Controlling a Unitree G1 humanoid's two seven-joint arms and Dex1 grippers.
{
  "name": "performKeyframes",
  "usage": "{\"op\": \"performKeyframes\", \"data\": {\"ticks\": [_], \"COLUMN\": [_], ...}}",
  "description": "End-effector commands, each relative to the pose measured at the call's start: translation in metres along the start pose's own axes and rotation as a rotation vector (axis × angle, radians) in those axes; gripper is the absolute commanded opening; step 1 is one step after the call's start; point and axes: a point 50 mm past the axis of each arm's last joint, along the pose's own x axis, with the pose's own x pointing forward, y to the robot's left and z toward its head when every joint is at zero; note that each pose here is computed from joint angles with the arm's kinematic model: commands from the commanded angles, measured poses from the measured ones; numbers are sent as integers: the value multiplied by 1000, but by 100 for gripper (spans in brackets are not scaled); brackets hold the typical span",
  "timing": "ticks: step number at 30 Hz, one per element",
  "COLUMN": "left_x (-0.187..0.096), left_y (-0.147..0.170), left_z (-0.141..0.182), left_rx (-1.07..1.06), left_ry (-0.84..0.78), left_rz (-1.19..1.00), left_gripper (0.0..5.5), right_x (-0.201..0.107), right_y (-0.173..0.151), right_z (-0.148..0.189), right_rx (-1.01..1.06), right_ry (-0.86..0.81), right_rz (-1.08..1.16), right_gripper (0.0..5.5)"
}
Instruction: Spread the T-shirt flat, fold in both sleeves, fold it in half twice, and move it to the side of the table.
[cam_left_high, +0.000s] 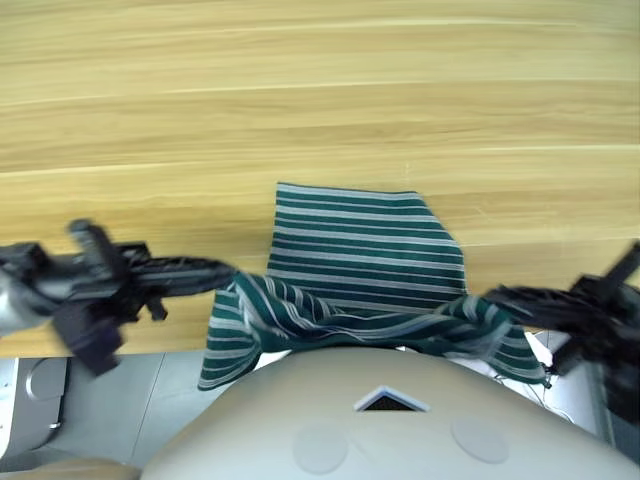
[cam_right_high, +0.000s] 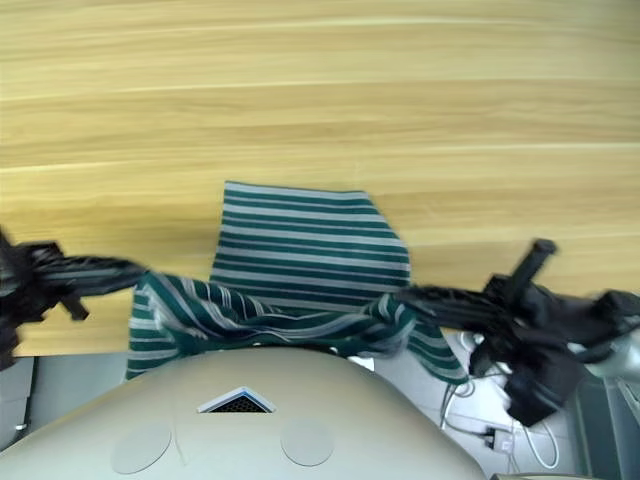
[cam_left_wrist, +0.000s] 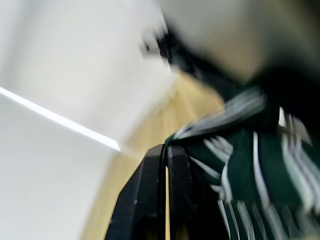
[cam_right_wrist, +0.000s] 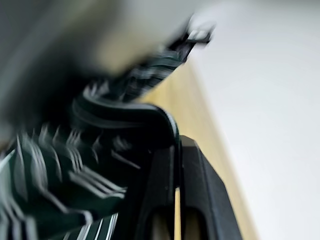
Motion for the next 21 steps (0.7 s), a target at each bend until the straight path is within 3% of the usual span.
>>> {"op": "performKeyframes", "data": {"ticks": [1,2,4,5,6,7,8,10,13,15,18,21], "left_x": [21,22,17,12,-1,-34,-61,-80,-42,-29,-27,-17], "left_y": [24,54,160,241,309,359,380,382,352,323,279,233], "left_z": [-102,-114,-123,-104,-65,-10,30,55,-9,-49,-90,-119], "left_rx": [35,21,23,112,189,199,172,262,400,417,351,310], "left_ry": [478,527,679,743,724,564,390,294,589,691,688,661], "left_rz": [-293,-309,-119,264,706,1204,1500,1579,1234,1142,1165,1125], "left_gripper": [2,2,2,2,2,2,2,2,2,2,2,2], "right_x": [25,26,24,17,3,-18,-35,-43,-16,-5,-5,-6], "right_y": [-25,-57,-178,-262,-326,-367,-387,-393,-366,-336,-291,-256], "right_z": [-119,-141,-161,-137,-96,-46,-9,19,-33,-77,-128,-152], "right_rx": [57,17,-172,-308,-391,-464,-467,-512,-512,-498,-426,-390], "right_ry": [518,634,952,1037,1007,908,777,639,730,836,938,938], "right_rz": [359,369,57,-395,-869,-1239,-1473,-1540,-1288,-1152,-1093,-1082], "right_gripper": [0,0,0,0,0,0,0,0,0,0,0,0]}}
